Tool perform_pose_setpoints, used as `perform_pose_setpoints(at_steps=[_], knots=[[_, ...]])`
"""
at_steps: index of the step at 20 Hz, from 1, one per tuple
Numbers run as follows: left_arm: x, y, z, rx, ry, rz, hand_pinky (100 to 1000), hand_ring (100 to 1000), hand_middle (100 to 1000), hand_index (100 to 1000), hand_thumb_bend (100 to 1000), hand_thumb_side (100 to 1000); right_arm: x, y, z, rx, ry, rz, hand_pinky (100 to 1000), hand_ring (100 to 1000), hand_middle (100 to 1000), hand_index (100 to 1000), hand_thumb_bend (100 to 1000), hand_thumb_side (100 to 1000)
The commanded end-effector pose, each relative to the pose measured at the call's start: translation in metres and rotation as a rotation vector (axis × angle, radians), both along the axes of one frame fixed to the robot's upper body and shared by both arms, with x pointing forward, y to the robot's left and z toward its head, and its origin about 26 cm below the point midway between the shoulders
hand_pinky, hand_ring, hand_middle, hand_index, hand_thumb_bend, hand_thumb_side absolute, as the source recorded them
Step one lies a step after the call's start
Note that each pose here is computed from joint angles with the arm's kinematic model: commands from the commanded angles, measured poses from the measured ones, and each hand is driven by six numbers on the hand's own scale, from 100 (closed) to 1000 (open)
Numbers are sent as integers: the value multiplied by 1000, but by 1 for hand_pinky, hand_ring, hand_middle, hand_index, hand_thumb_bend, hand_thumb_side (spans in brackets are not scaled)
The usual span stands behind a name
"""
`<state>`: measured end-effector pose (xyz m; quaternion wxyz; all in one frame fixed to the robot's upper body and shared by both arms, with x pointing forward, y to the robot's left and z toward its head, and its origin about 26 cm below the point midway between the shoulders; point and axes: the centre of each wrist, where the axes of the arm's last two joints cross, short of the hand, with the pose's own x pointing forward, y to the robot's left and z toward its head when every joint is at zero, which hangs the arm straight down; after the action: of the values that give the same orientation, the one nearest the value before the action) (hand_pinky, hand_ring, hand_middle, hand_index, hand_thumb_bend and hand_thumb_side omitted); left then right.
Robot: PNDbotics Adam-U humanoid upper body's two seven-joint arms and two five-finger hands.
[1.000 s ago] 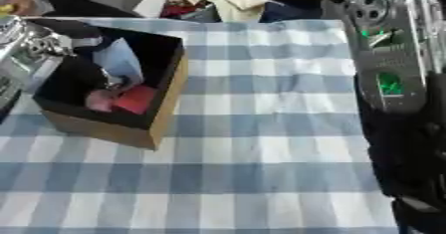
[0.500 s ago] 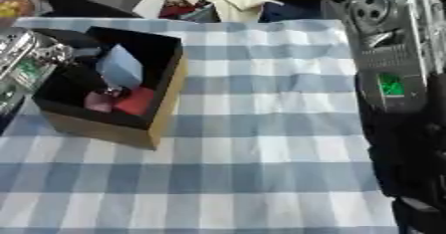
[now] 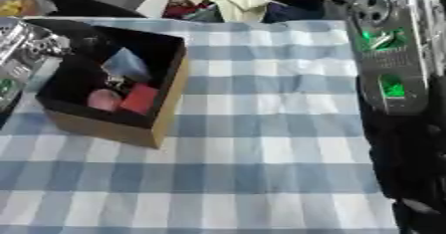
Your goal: Pick up objects on the table and place them in the box.
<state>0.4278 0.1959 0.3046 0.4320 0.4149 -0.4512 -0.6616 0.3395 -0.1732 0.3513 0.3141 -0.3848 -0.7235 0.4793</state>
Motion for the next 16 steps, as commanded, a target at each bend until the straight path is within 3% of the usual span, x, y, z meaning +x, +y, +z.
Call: perform_pose_setpoints(at_steps=[1, 10, 16], knots=[[-15, 5, 28, -53, -88, -18, 721, 880, 833, 951, 544, 862, -6, -3, 8, 6, -40, -11, 947, 928, 829, 893, 100, 995], [-65, 13, 58, -180, -260, -116, 677, 862, 821, 938, 416, 877, -10, -10, 9, 42, -68, -32, 948, 928, 830, 894, 100, 977], [-106, 30, 63, -335, -410, -138, 627, 857, 820, 931, 282, 958, -21, -17, 13, 115, -130, -14, 945, 930, 828, 898, 100, 918]])
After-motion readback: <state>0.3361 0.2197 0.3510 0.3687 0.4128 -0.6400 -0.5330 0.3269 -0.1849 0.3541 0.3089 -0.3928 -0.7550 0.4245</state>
